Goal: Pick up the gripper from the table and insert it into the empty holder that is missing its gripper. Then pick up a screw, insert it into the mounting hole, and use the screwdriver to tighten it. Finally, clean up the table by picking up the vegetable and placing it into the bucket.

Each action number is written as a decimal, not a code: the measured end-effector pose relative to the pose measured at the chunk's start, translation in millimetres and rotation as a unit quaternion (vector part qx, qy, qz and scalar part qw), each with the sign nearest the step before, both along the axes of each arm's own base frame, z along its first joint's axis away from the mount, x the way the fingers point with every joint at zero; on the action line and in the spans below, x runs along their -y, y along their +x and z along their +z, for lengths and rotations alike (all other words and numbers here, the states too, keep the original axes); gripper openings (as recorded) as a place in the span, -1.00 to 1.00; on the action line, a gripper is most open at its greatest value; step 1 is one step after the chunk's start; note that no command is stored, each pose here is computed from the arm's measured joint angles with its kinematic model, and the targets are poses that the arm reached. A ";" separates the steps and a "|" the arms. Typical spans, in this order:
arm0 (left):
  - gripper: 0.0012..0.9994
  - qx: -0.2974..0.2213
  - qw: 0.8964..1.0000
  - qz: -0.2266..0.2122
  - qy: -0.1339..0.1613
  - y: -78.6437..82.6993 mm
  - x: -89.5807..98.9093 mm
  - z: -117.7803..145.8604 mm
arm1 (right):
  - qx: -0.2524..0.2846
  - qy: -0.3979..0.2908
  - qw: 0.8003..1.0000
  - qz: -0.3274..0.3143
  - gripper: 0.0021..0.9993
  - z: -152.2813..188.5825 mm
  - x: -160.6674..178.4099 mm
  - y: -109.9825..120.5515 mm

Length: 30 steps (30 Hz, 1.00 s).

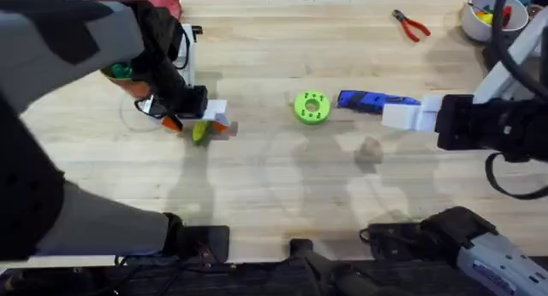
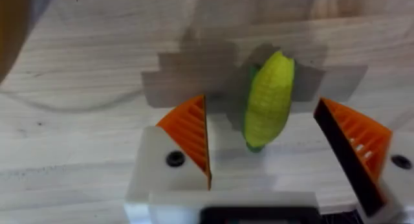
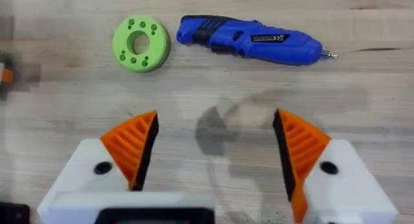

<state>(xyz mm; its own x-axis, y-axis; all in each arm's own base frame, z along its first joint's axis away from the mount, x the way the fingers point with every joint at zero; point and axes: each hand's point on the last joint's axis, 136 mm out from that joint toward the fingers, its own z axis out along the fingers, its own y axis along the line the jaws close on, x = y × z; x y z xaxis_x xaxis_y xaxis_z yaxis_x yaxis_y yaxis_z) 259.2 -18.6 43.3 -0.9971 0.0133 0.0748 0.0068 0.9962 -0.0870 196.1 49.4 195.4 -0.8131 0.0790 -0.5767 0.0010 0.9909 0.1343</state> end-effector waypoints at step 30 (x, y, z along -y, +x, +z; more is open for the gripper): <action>-0.94 -0.019 1.000 0.004 0.004 -2.4 -1.0 6.9 | 0.000 0.000 1.000 0.000 0.99 0.0 0.0 0.0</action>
